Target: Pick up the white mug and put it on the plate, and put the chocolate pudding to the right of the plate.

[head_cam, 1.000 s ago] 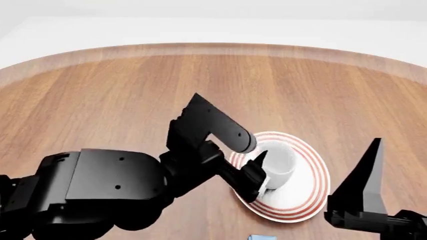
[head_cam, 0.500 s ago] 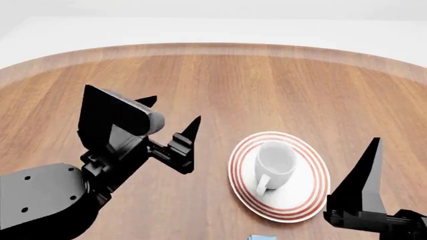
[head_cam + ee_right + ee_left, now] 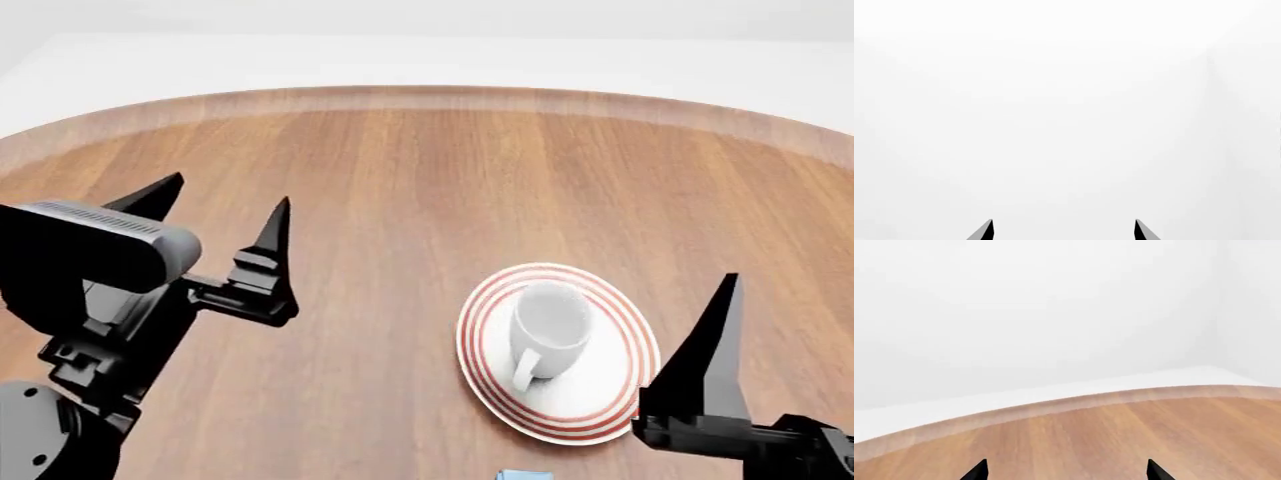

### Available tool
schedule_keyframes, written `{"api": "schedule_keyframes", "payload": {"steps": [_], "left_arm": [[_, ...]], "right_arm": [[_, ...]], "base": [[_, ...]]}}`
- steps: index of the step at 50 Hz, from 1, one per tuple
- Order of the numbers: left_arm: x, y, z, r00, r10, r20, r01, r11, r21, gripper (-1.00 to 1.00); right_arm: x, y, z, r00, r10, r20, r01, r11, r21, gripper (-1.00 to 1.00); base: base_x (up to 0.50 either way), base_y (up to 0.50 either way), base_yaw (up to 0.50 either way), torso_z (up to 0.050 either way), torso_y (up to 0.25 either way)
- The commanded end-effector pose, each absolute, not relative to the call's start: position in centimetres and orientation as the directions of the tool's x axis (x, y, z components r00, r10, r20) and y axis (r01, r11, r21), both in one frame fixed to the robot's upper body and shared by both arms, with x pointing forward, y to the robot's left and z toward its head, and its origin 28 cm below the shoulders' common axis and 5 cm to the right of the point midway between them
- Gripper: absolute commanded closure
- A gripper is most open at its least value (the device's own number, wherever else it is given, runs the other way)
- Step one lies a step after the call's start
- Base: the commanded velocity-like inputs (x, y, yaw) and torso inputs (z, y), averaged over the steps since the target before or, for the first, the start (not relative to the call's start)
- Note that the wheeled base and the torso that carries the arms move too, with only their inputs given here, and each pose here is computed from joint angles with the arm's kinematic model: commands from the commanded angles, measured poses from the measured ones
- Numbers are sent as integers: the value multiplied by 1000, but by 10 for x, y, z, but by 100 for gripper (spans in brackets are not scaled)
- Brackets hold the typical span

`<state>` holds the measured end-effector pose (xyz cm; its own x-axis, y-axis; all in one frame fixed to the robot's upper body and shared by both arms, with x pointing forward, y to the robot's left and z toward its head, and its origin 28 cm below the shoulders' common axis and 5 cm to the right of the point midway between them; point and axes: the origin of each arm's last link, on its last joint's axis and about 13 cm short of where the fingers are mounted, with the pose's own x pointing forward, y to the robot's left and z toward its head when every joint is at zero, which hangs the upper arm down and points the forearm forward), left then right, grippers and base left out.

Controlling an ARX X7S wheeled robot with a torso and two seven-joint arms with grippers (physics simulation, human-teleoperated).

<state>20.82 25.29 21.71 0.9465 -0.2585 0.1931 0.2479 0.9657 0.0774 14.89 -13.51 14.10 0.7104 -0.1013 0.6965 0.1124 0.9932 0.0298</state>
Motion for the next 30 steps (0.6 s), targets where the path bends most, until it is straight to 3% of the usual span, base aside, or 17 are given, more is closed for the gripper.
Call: {"api": "schedule_keyframes", "payload": {"steps": [1, 12, 30], "left_arm": [[200, 252, 220, 930, -268, 253, 256, 963, 81, -100], [197, 253, 221, 928, -265, 262, 253, 964, 81, -100], [196, 253, 218, 923, -279, 265, 265, 960, 87, -100]], "right_arm": [[151, -123, 144, 767, -110, 632, 155, 988, -16, -100], [151, -98, 132, 898, -72, 433, 75, 997, 11, -100], [129, -73, 122, 943, 40, 330, -14, 997, -80, -100]], "base": [[0, 0, 0, 0, 0], [0, 0, 0, 0, 0], [0, 0, 0, 0, 0]]}}
